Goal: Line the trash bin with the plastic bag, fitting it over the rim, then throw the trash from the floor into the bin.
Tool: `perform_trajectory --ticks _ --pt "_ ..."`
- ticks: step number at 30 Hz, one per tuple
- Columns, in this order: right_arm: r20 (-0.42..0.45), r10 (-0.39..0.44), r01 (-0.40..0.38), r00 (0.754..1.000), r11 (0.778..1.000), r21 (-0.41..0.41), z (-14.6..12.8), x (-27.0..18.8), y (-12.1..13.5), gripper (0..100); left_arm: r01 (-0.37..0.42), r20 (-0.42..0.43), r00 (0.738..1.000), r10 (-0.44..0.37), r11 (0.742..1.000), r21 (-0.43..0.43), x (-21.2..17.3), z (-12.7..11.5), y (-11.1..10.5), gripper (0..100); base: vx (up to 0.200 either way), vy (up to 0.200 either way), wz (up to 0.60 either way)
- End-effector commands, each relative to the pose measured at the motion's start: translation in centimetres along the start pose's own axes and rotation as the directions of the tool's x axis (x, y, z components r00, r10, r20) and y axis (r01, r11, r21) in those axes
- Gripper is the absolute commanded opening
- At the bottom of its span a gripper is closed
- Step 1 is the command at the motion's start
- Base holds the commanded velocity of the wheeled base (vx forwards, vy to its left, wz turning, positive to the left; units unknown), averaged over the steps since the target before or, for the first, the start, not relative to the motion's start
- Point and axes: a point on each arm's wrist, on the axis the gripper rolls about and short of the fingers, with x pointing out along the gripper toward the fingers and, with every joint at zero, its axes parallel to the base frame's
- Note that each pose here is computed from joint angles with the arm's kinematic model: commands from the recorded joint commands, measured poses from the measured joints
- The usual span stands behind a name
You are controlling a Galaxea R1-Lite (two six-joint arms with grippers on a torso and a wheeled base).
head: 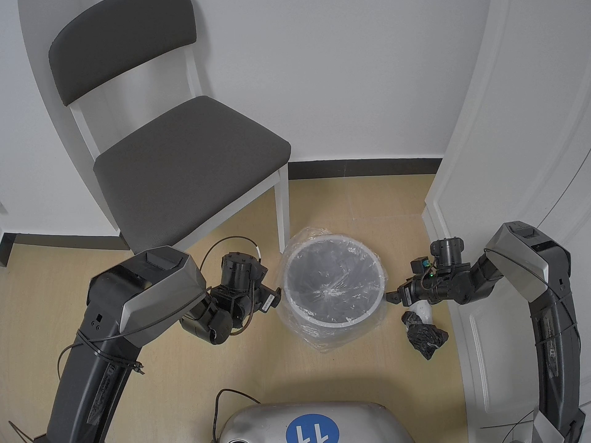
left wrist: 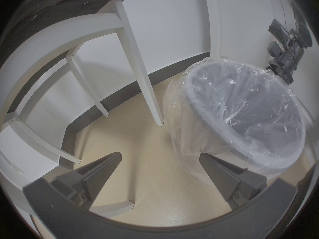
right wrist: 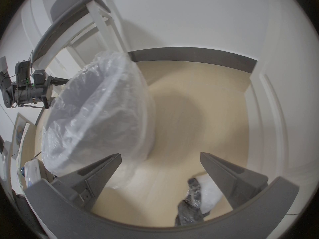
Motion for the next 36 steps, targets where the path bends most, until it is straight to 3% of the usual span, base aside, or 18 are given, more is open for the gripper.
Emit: perform_trajectory --ticks 1,6,9,19,30,36 --pt "0.01 0.039 -0.039 0.999 0.999 -0.027 0.6 1.2 1.6 100 0.003 -0.008 1.0 -0.003 1.0 -0.006 0.0 -0.4 -0.1 100 0.0 0.0 0.0" --pt "0.035 0.001 0.001 0.999 0.999 -0.039 0.6 3.4 0.8 100 0.0 0.017 1.0 0.0 1.0 -0.008 -0.3 -0.7 -0.4 100 0.0 0.0 0.0" --pt "0.042 -0.061 0.062 0.997 0.998 -0.031 -0.1 5.0 -1.2 100 -0.005 0.036 0.999 0.005 1.0 -0.012 -0.5 -0.8 -0.5 100 0.0 0.0 0.0" --pt "0.057 -0.095 0.095 0.994 0.995 -0.005 -1.0 7.9 -4.2 100 0.0 0.04 0.999 0.0 1.0 -0.016 -0.6 -0.8 -0.7 100 0.0 0.0 0.0" --pt "0.041 -0.091 0.091 0.995 0.996 0.025 -2.4 8.6 -4.7 100 0.001 0.072 0.997 0.001 1.0 -0.028 -0.9 -0.9 -1.3 100 0.0 0.0 0.0" --pt "0.072 -0.089 0.086 0.993 0.995 0.042 -1.2 8.2 -4.3 100 -0.001 0.086 0.996 0.004 1.0 -0.028 -1.0 -1.0 -1.4 100 0.0 0.0 0.0"
